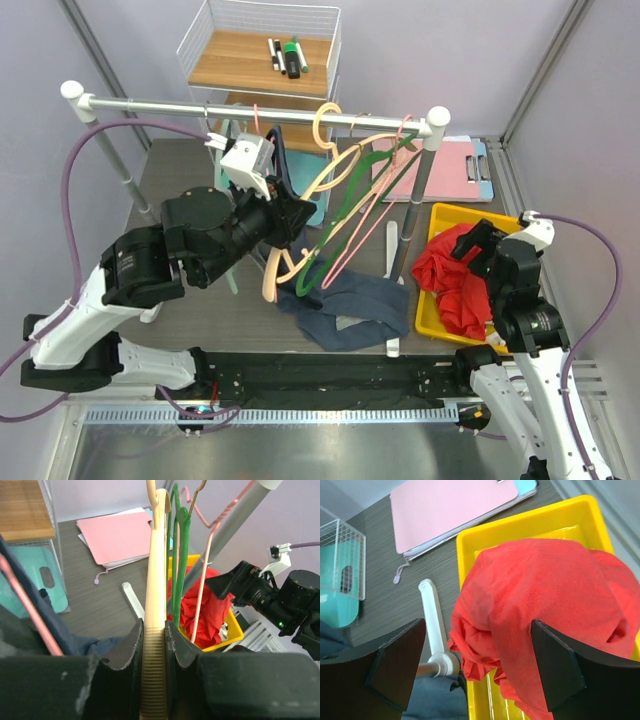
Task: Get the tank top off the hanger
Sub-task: Place the hanger at the clothesline.
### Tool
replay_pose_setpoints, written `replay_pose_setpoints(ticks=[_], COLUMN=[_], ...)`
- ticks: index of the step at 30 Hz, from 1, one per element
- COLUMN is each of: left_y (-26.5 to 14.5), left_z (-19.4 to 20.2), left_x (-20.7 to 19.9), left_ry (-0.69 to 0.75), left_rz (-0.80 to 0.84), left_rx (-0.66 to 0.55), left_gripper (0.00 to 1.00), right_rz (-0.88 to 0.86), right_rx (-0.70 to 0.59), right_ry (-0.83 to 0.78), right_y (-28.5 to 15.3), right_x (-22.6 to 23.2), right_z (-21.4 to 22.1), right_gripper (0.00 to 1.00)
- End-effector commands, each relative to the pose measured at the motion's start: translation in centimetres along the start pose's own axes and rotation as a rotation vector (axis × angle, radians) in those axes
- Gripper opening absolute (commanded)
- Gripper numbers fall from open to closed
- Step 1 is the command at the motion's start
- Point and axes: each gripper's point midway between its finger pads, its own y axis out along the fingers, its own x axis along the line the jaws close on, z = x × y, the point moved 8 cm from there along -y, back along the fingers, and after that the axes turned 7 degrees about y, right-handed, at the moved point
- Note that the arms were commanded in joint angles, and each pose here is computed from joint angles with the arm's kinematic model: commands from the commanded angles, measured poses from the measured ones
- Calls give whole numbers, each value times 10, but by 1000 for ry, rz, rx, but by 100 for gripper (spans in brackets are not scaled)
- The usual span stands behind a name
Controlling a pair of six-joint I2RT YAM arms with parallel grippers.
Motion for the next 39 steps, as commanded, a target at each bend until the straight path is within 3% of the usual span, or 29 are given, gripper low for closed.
replay_pose_setpoints(ticks=[1, 11, 14, 15, 18, 22, 24, 27, 30, 39], left_y=[19, 45, 41, 40, 31, 17, 5, -19, -34, -52], left_z=[3, 18, 18, 19, 21, 20, 17, 3, -2, -13], left_x=[-20, -41, -39, -38, -29, -23, -26, -25, -15, 39], left_ry=[-16, -28, -44, -44, -46, -48, -51, -105, -137, -39], left_rz=[42, -42, -38, -37, -39, 5, 102, 208, 214, -146], left_rx=[-7, -59, -84, -87, -99, -96, -67, -70, -87, -143], left_gripper=[0, 0, 18, 31, 54, 66, 71, 73, 73, 73], right_rz=[-138, -434, -474, -477, -545, -655, -738, -837, -899, -987], right_rx=[26, 141, 128, 128, 87, 134, 195, 249, 273, 304], right_ry=[30, 74, 70, 69, 67, 53, 36, 13, -2, -23], right_y=[-16, -74, -92, -98, -119, -132, -136, -143, -149, -165], right_x=[17, 45, 46, 46, 50, 60, 67, 75, 78, 80], right_z=[-12, -33, -44, -46, -62, -65, -62, -61, -61, -63], right_gripper=[91, 92, 92, 92, 92, 93, 93, 93, 93, 93])
